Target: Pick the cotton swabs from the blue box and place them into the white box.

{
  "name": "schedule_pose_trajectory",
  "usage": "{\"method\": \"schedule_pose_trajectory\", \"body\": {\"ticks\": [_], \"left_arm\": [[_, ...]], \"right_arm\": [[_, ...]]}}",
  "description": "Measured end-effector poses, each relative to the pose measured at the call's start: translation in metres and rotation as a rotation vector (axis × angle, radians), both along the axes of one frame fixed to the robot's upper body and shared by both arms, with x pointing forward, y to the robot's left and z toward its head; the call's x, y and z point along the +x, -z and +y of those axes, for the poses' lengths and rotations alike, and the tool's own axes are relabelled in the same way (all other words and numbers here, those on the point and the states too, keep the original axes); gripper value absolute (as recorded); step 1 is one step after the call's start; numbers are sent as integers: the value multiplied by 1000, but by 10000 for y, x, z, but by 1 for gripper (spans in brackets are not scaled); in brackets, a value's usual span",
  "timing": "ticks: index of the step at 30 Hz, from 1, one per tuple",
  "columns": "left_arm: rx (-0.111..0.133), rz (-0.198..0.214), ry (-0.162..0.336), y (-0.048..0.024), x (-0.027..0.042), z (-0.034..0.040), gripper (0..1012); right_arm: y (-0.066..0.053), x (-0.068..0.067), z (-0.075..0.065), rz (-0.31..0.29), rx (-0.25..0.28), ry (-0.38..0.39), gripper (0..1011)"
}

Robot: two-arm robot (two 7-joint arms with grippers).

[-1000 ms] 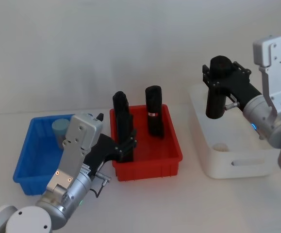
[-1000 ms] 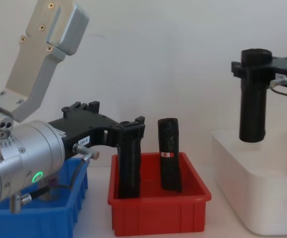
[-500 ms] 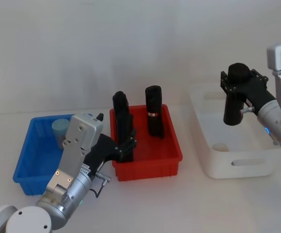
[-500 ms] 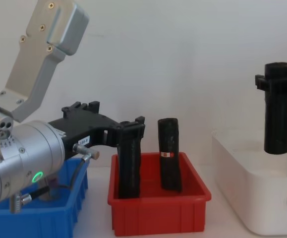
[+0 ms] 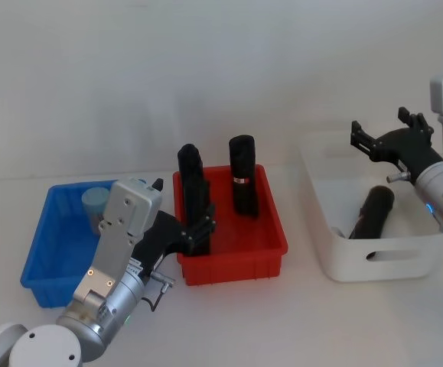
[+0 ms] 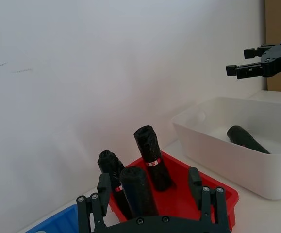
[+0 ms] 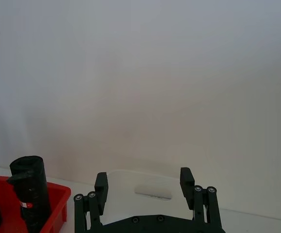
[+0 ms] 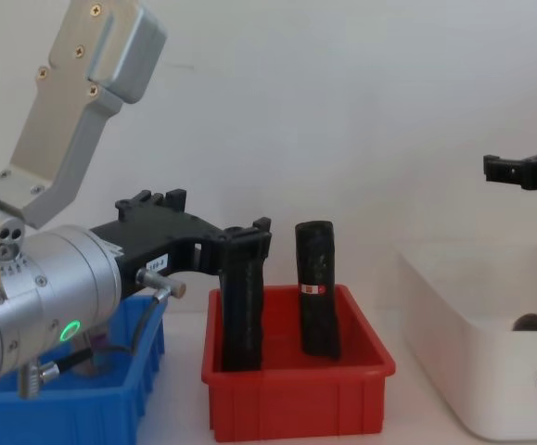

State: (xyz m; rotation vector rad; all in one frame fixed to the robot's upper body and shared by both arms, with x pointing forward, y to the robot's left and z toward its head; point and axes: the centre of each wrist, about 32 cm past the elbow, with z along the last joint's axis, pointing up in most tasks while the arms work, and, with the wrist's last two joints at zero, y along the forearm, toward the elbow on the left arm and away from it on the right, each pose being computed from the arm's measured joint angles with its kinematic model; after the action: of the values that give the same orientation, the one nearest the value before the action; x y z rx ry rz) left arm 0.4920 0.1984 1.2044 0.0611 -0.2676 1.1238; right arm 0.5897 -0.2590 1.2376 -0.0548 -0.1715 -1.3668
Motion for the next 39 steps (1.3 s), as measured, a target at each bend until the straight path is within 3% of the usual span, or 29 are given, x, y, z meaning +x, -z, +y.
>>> {"method": "schedule_pose_trajectory", "body": {"ticks": [4,39], "left_arm": [[0,0,0,0,0,0,1000],[0,0,0,0,0,0,1000]], "right_arm": [[6,1,-10,2,1,3,1000],[16,-13,-13,-13,-1,-6,1002]]}}
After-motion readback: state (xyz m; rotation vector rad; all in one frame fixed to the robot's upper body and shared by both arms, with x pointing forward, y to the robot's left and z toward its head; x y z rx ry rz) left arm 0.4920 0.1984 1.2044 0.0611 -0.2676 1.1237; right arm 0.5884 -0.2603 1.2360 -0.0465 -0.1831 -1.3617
